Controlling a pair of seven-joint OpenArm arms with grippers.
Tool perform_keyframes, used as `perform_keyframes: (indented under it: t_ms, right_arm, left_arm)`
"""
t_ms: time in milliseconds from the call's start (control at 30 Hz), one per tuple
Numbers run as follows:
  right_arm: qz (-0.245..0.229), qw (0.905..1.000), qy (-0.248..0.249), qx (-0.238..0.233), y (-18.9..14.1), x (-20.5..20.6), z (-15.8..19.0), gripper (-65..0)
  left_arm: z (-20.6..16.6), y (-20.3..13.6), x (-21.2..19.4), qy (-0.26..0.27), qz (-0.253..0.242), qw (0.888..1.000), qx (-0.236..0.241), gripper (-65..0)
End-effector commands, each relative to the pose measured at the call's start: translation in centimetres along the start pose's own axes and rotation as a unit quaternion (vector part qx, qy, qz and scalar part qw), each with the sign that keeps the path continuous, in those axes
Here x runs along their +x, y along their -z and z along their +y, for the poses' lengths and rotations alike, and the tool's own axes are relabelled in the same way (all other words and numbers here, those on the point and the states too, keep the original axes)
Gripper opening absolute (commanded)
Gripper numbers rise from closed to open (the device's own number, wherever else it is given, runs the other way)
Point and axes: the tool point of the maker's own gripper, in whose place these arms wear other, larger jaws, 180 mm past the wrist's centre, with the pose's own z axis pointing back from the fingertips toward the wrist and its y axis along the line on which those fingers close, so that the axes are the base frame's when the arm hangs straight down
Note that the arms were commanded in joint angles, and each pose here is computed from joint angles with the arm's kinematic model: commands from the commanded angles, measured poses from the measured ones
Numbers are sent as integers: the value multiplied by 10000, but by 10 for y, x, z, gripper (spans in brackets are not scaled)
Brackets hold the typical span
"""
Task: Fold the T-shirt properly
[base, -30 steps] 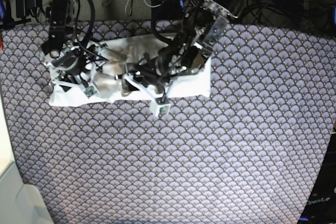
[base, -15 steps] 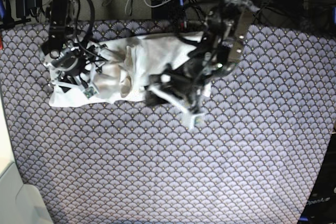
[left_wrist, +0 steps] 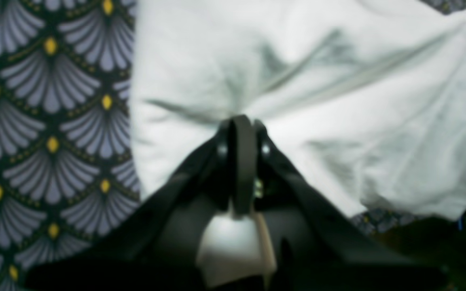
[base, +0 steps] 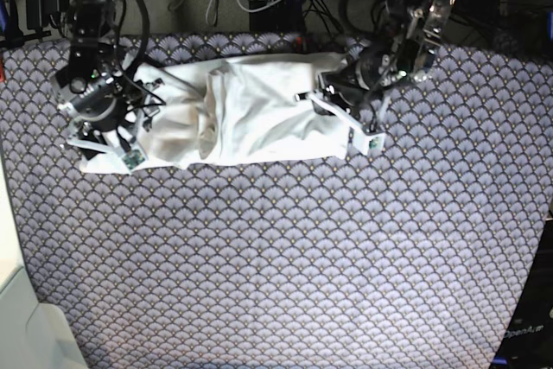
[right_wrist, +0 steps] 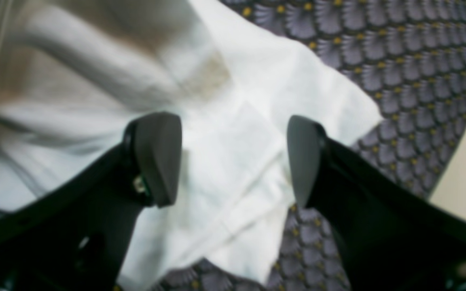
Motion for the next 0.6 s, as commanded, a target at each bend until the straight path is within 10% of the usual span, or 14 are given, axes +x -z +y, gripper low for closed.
perform_keyframes:
  t_ms: [0, 267, 567]
  right_arm:
    - [-151, 9996, -19, -217, -8, 12, -14, -231]
    - [450, 9957, 538, -607, -14, -21, -54, -231]
    - [548, 9874, 1470, 218, 8, -50, -42, -230]
  left_arm:
    - [3, 1, 9, 5, -71, 9999, 79, -645]
    - [7, 4, 10, -1, -34, 9999, 122, -645]
    - [8, 4, 10, 0, -28, 9999, 130, -645]
